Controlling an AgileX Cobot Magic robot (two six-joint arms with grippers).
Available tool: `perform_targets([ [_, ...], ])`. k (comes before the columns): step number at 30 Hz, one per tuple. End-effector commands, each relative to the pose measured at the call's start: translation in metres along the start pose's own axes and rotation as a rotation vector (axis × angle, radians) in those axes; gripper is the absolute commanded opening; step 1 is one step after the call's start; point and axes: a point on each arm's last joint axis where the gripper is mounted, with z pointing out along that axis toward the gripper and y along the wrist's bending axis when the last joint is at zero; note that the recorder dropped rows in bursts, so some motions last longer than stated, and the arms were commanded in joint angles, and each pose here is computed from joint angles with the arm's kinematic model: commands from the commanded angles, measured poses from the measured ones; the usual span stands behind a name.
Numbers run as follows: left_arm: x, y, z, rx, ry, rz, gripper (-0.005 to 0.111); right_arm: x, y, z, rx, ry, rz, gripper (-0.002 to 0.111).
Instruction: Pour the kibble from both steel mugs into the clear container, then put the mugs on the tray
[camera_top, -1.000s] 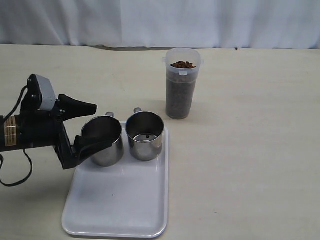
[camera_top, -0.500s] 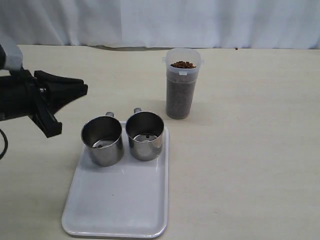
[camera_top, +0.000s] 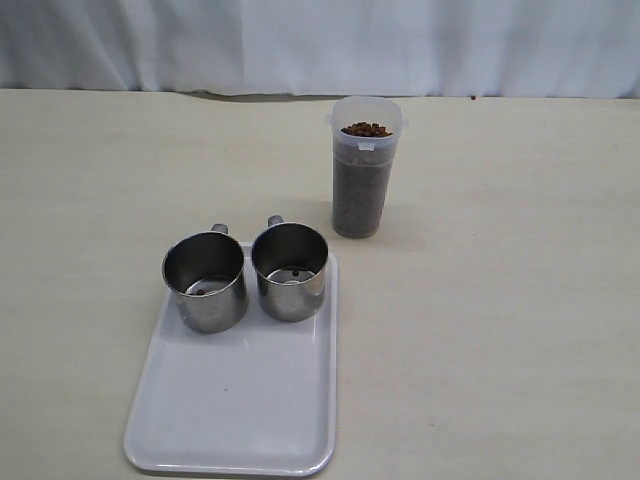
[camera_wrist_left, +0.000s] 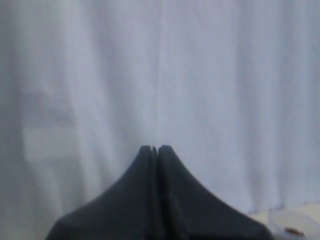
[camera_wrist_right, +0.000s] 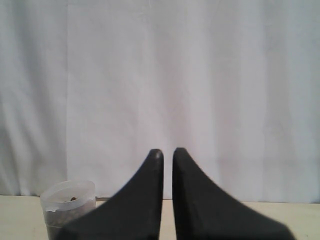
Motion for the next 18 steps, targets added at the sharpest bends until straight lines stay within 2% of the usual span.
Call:
perform_targets([
  [1,0.005,0.006,-0.037,-0.136,-0.106,-0.058,0.0,0.001,-0.001,-0.001,0.007,0.005,-0.003,0.005],
  [7,0.018,0.005,-0.057,-0.167,-0.098,-0.086,0.0,0.002,-0.001,-0.001,0.007,0.007,-0.003,0.005],
  [13,0.053,0.006,-0.062,-0.181,0.026,-0.069,0.0,0.002,-0.001,-0.001,0.007,0.007,-0.003,0.005],
  [18,0.059,0.007,-0.062,-0.197,0.102,-0.054,0.0,0.002,-0.001,-0.001,0.007,0.007,-0.003,0.005],
])
